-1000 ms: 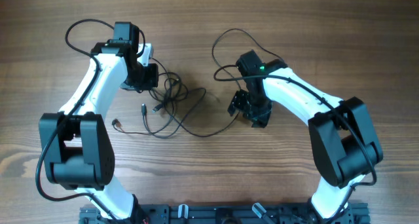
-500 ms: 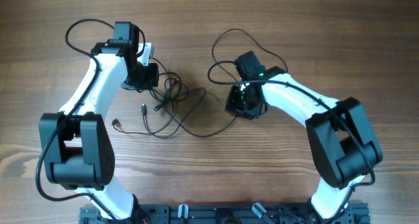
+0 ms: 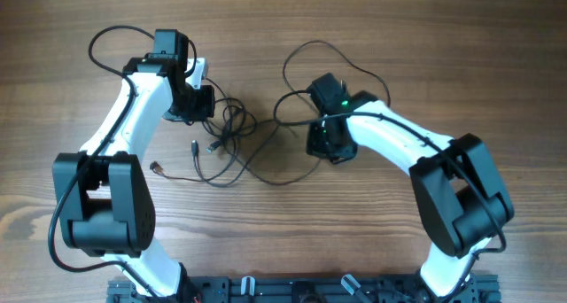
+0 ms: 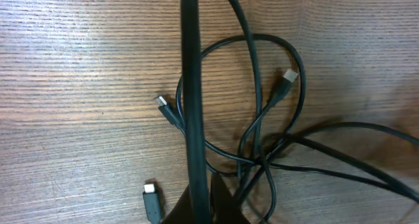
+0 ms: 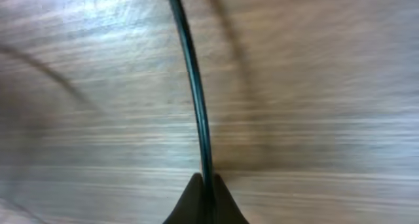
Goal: Untangle cables
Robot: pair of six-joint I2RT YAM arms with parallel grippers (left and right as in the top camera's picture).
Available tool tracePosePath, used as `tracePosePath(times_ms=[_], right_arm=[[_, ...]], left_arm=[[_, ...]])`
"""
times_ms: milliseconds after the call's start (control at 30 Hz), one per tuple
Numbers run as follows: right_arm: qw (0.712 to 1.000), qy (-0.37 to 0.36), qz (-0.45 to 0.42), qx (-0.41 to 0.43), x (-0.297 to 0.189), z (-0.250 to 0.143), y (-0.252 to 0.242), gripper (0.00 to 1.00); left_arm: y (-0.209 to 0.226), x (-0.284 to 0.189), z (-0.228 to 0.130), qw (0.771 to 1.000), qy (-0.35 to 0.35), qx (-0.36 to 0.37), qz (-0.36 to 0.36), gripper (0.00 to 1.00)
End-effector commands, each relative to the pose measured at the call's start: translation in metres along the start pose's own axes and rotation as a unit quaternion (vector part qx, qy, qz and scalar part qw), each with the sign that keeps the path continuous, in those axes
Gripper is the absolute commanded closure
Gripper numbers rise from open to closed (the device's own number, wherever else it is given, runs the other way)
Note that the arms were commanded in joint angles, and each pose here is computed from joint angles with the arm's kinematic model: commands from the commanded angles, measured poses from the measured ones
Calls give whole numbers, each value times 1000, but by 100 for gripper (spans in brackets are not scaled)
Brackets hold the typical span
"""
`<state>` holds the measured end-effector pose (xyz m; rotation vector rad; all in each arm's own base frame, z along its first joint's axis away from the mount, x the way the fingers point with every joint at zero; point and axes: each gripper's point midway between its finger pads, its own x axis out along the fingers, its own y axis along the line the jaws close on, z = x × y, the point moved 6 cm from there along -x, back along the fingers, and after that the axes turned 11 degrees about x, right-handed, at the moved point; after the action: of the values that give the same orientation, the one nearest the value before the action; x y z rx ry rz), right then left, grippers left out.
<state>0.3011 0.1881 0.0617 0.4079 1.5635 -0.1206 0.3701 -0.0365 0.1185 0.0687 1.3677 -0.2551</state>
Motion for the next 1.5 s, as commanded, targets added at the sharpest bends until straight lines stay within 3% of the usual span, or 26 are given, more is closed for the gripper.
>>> tracePosePath(times_ms=[0, 200, 367, 500, 533, 733, 800, 933, 1000, 1067, 1133, 1167, 1233, 1267, 1300, 1367, 1467], right_arm=[[990, -114, -6, -85, -89, 35, 9, 96], [938, -294, 82, -164, -266, 30, 30, 96], [876, -435, 154, -144, -379, 1, 12, 96], [827, -511, 197, -126, -431, -21, -6, 96], [804, -539, 222, -120, -452, -33, -15, 96], [736, -596, 300, -118, -502, -66, -31, 96], [722, -611, 307, -111, -512, -69, -35, 96], [722, -617, 297, -100, -511, -66, -36, 96], [723, -611, 304, -107, -510, -65, -32, 96], [720, -591, 336, -143, -509, -68, -19, 96], [716, -574, 359, -168, -508, -71, -9, 96], [718, -567, 364, -172, -505, -69, -5, 96], [724, -563, 361, -172, -502, -66, -3, 96], [728, -559, 358, -172, -499, -64, -1, 96], [729, -558, 356, -172, -498, -63, -1, 96], [731, -556, 355, -173, -496, -61, 0, 96], [731, -557, 352, -176, -496, -62, 0, 96]], left_arm=[[-4, -10, 6, 1000, -19, 7, -8, 96], [-4, -10, 6, 1000, -19, 6, -7, 96], [-4, -10, 6, 1000, -19, 6, -8, 96], [-4, -10, 6, 1000, -19, 3, -8, 96], [-4, -10, 6, 1000, -19, 3, -8, 96], [-4, -10, 6, 1000, -18, 3, -7, 96], [-1, -10, 5, 1000, -16, -11, 5, 96], [3, -10, 5, 999, -15, -26, 25, 96], [-9, -10, 6, 999, -19, -20, -21, 96], [-39, -14, 7, 988, -34, 45, -143, 96], [-72, -25, 5, 953, -60, 121, -270, 96], [-95, -38, 1, 913, -87, 178, -356, 96], [-117, -48, -5, 871, -113, 240, -414, 94], [-125, -48, -7, 859, -117, 270, -418, 87], [-134, -46, -9, 855, -114, 290, -416, 46], [-144, -42, -10, 855, -107, 314, -400, 0], [-151, -30, -8, 879, -83, 318, -346, 0]])
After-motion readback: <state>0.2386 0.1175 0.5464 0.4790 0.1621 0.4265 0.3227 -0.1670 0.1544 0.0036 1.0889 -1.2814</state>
